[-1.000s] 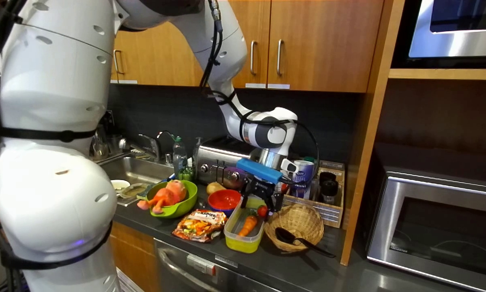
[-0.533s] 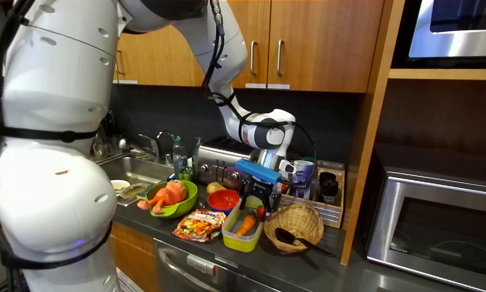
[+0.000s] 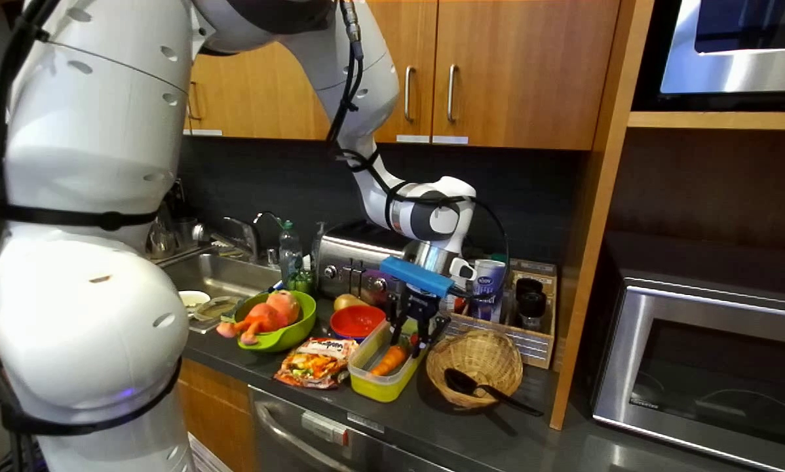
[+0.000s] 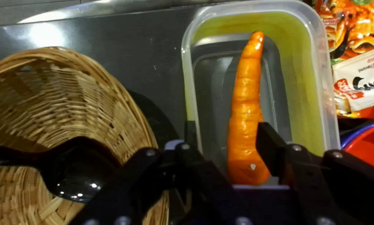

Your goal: Put the carrot in the basket.

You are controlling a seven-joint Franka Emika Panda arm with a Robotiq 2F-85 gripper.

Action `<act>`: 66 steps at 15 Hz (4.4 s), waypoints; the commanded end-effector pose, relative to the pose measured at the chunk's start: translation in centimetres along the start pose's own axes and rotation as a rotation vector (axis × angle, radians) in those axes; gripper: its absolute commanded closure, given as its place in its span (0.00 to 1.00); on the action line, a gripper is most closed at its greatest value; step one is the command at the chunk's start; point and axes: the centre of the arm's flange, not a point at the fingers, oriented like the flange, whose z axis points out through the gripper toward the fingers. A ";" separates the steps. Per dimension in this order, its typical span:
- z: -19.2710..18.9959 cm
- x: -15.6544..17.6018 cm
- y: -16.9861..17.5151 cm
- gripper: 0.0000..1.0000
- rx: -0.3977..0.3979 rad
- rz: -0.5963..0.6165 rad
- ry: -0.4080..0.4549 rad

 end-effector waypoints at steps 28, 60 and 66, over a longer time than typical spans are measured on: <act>-0.1 -1.2 -4.3 0.00 -0.046 0.005 -0.012; 0.3 -0.5 -2.9 0.53 -0.017 0.021 -0.026; 0.6 0.5 -2.4 0.41 -0.004 0.010 -0.038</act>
